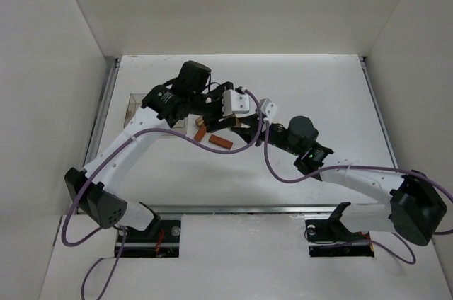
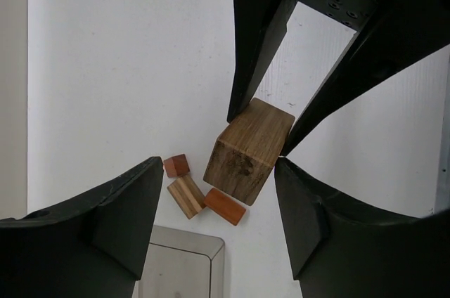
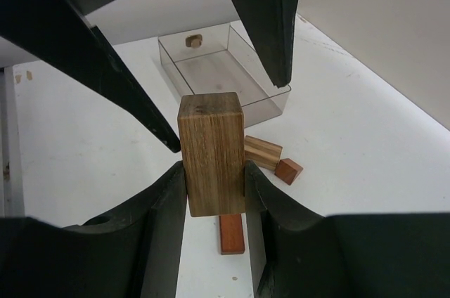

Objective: Build the wood block tower

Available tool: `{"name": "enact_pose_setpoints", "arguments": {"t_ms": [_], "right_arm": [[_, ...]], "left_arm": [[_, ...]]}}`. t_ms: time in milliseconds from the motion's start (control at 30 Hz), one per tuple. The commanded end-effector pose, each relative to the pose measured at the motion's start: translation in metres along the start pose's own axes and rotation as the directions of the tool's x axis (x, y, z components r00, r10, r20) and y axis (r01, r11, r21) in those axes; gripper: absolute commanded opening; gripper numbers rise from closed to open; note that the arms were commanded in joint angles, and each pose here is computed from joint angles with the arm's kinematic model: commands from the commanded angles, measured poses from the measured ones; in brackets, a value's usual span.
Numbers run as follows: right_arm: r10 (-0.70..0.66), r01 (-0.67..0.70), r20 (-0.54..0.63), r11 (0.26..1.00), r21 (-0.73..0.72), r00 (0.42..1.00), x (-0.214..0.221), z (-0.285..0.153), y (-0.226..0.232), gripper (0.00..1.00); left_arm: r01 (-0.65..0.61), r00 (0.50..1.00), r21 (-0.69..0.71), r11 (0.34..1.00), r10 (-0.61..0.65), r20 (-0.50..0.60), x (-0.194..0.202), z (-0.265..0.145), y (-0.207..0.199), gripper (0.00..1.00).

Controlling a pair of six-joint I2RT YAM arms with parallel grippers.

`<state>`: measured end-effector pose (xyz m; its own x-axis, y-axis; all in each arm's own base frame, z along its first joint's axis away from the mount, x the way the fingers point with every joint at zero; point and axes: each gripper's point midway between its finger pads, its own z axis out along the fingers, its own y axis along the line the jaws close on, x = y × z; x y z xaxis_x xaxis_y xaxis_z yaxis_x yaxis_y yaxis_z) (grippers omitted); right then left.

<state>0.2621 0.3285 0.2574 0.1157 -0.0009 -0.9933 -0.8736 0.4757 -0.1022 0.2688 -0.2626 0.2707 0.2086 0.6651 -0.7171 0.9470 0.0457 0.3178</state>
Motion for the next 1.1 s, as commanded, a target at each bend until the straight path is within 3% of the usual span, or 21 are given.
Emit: {"name": "enact_pose_setpoints", "arguments": {"t_ms": [0, 333, 500, 600, 633, 700, 733, 867, 900, 933, 1000, 1067], "right_arm": [[-0.012, 0.013, 0.037, 0.999, -0.045, 0.999, -0.017, 0.005, 0.007, 0.0], [-0.014, 0.017, 0.047, 0.998, -0.064, 0.999, -0.022, 0.008, 0.009, 0.0], [-0.017, 0.021, 0.057, 0.997, -0.073, 0.998, -0.027, 0.009, 0.01, 0.0], [-0.017, 0.021, 0.057, 0.997, -0.073, 0.998, -0.027, 0.009, 0.01, 0.0], [-0.017, 0.021, 0.057, 0.997, -0.073, 0.998, -0.027, 0.009, 0.01, 0.0], [-0.017, 0.021, 0.057, 0.997, -0.073, 0.998, -0.027, 0.009, 0.01, 0.0], [-0.017, 0.021, 0.057, 0.997, -0.073, 0.998, -0.027, 0.009, 0.01, 0.0], [-0.021, 0.026, 0.071, 0.996, -0.08, 0.997, -0.029, 0.011, 0.011, 0.0], [-0.024, 0.03, 0.081, 0.996, -0.079, 0.996, -0.031, 0.011, 0.011, 0.0], [-0.024, 0.03, 0.081, 0.996, -0.079, 0.996, -0.031, 0.011, 0.011, 0.0], [-0.026, 0.033, 0.09, 0.996, -0.078, 0.996, -0.033, 0.011, 0.01, 0.0], [-0.026, 0.033, 0.09, 0.996, -0.078, 0.996, -0.033, 0.011, 0.01, 0.0]], "left_arm": [[-0.066, 0.993, -0.078, 0.995, 0.073, 0.088, -0.034, -0.025, 0.014, 0.61], [-0.007, 1.0, 0.037, 0.999, 0.007, -0.001, -0.004, 0.0, -0.002, 0.59], [0.024, 1.0, 0.046, 0.999, -0.025, 0.02, -0.011, 0.002, 0.0, 0.39], [0.024, 1.0, 0.047, 0.999, -0.025, 0.02, -0.011, 0.002, 0.0, 0.17], [0.024, 1.0, 0.047, 0.999, -0.025, 0.02, -0.011, 0.002, 0.0, 0.17], [0.047, 0.999, 0.065, 0.997, -0.047, 0.001, -0.006, 0.004, -0.004, 0.02], [0.059, 0.998, 0.057, 0.997, -0.059, -0.008, -0.005, 0.004, -0.003, 0.0], [0.069, 0.998, 0.057, 0.996, -0.068, -0.009, -0.005, 0.004, -0.003, 0.04], [0.083, 0.996, 0.05, 0.995, -0.083, -0.012, -0.003, 0.003, -0.001, 0.11], [0.084, 0.996, 0.05, 0.995, -0.083, -0.012, -0.003, 0.003, -0.001, 0.3], [0.08, 0.997, 0.045, 0.996, -0.081, 0.013, -0.006, -0.001, 0.001, 0.51], [0.081, 0.997, 0.032, 0.996, -0.082, 0.017, -0.006, -0.002, 0.005, 0.55]]}}
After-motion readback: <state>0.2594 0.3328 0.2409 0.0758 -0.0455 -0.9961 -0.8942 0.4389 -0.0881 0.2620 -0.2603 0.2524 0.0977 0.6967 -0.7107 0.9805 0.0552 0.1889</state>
